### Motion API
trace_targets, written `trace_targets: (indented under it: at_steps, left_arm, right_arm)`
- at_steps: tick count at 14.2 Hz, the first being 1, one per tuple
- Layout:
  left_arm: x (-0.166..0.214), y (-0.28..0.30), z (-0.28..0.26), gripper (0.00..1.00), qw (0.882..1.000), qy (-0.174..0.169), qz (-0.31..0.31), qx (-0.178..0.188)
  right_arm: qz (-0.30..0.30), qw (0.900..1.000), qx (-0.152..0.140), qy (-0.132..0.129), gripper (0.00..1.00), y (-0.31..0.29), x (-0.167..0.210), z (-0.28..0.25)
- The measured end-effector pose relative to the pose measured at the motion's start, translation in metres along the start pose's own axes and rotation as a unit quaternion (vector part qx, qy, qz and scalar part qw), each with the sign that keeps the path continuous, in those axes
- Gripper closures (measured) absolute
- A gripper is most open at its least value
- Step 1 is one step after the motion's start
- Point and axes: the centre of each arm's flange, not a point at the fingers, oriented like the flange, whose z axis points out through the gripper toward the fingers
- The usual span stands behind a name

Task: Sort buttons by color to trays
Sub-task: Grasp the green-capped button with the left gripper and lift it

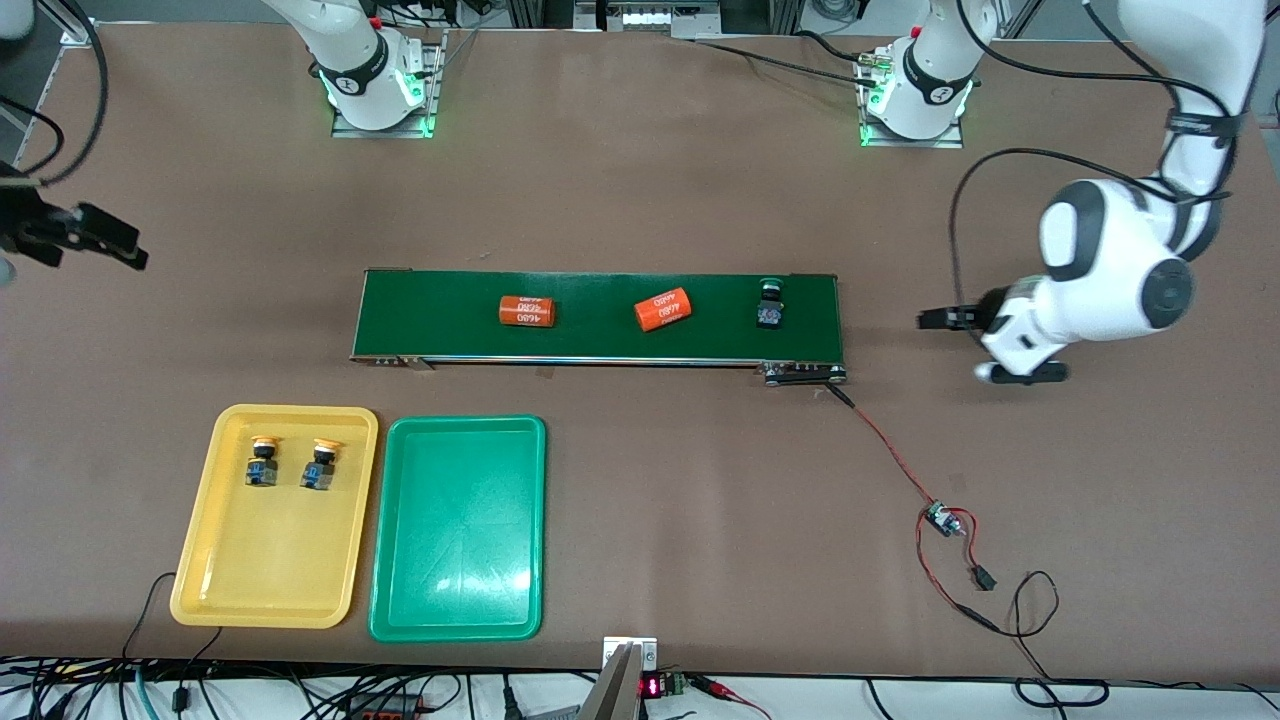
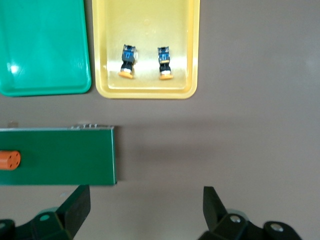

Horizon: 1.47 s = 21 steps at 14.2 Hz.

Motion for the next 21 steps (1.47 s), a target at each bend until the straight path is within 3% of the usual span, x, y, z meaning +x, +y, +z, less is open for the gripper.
trace_targets:
  at_steps: [5,8,12,15,18,21]
  left_arm:
    - [-0.003,-0.087,0.002,0.00,0.994,-0.004,-0.107,-0.002]
    - [-0.002,-0.114,0.025,0.00,0.991,-0.023,-0.135,-0.006]
    - [0.001,-0.129,0.033,0.00,0.985,-0.029,-0.172,-0.009]
    - [-0.005,-0.158,0.030,0.00,0.968,-0.030,-0.248,-0.013]
    - [-0.014,-0.180,0.042,0.00,0.944,-0.042,-0.319,-0.071]
    - [-0.014,-0.181,0.057,0.03,0.929,-0.055,-0.349,-0.110]
  right_arm:
    - [-0.006,1.000,-0.003,0.013,0.00,-0.007,0.011,-0.012]
    - [-0.001,1.000,0.000,0.007,0.00,-0.002,-0.003,-0.043]
    - [-0.013,1.000,0.000,0.007,0.00,-0.016,-0.003,-0.044]
    - [-0.013,1.000,-0.003,0.002,0.00,-0.015,0.000,-0.039]
    - [-0.018,1.000,-0.006,0.002,0.00,-0.019,0.000,-0.039]
    - [-0.018,1.000,-0.008,0.014,0.00,-0.020,0.003,-0.041]
